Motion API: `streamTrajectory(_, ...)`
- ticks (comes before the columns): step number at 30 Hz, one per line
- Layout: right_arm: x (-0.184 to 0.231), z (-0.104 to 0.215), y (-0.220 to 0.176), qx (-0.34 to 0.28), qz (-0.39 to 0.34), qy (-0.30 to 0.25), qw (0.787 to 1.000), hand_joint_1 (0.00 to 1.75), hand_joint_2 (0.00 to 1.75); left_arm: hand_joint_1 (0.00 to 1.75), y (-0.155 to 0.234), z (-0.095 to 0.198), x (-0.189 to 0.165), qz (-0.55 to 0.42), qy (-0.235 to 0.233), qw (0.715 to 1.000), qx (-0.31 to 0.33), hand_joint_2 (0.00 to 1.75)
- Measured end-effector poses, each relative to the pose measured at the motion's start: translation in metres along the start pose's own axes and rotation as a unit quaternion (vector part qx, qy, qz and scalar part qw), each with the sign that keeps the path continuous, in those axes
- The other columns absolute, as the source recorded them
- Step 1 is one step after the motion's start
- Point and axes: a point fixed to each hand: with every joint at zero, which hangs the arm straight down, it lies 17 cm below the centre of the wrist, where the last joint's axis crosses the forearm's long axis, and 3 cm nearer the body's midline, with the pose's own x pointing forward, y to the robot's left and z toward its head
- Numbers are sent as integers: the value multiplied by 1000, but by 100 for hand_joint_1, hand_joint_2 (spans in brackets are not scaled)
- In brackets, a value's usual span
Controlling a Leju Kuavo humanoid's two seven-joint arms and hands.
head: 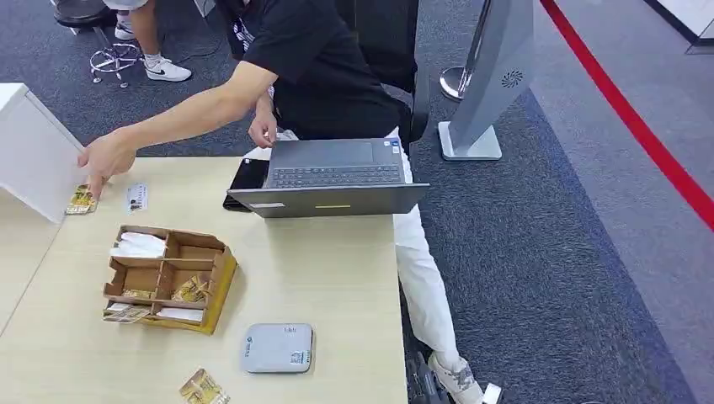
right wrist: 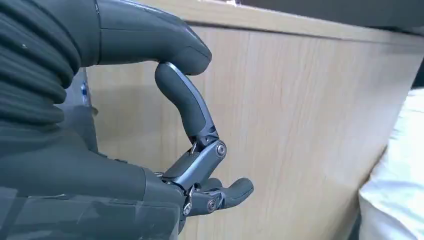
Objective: Pass the card to the sensor for recognition and then transmit it.
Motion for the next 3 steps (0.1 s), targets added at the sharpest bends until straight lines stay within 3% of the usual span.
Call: streamTrajectory(3,0,2,2,8,-11,4,1000,0,175,0,62,8,-42,-8,52,997,49,175)
